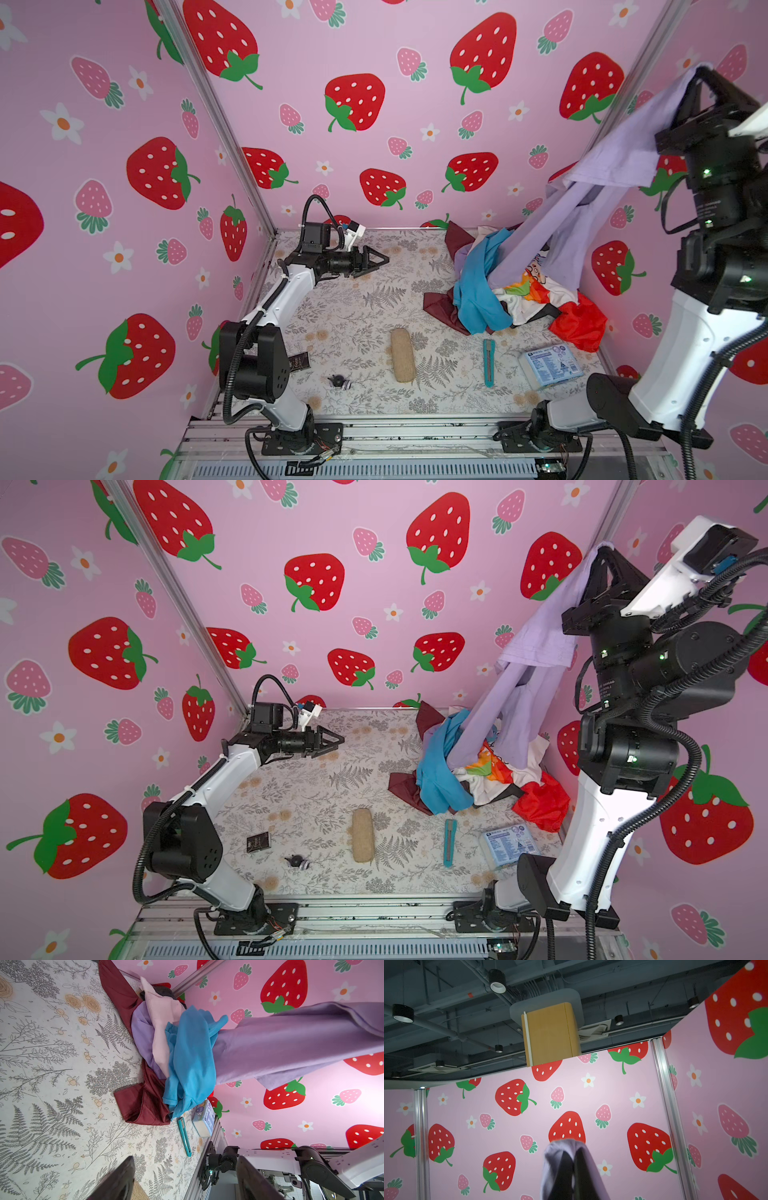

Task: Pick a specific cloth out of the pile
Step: 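Swing the held lavender cloth toward the left gripper over open table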

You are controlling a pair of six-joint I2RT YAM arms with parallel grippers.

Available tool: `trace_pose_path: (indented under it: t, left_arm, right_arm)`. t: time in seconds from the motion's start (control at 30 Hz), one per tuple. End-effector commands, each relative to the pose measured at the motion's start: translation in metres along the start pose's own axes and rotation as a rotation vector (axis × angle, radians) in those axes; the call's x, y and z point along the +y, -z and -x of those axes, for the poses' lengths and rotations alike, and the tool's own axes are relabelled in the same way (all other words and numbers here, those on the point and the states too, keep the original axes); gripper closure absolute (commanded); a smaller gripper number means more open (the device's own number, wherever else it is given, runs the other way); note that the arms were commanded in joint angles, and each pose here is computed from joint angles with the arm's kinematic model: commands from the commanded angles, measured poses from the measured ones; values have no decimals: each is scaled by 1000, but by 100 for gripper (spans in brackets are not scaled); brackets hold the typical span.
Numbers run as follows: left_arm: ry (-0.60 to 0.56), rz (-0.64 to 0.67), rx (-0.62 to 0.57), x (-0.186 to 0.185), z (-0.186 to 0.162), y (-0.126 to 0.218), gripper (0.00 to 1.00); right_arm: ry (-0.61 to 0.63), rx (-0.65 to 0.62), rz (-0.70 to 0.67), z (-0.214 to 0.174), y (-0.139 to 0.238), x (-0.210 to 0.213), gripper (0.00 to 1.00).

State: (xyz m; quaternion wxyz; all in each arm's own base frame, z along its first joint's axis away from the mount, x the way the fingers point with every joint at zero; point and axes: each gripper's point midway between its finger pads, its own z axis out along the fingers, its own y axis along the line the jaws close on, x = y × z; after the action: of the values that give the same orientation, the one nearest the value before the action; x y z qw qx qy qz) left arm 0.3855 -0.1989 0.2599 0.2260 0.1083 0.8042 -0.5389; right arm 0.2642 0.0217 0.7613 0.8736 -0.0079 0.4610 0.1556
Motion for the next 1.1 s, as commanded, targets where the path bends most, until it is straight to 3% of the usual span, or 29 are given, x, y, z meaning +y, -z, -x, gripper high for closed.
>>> trace_pose_path:
  t: [0.0,0.17,0.4,0.6,0.87,1.07]
  left_arm:
    - [-14,-5,-8,-8,-1,2,22]
    - [-18,10,-17,-9,0,4,23]
    - [-45,84,-39,-9,-2,15,23]
    - [-45,154,-92,-5,-3,35,23]
    - [-46,218,-144,-6,-5,57,23]
    - [-46,251,-163,-6,-7,68,23]
  right_arm:
    - [48,-140,58,40,9,17,100]
    - [6,-179,157,48,8,32,100]
    - [-199,-152,424,27,-12,60,100]
    - [-289,-136,560,10,-21,85,100]
    - [-387,-69,646,-36,-46,113,100]
    - [-483,26,710,-95,-68,143,100]
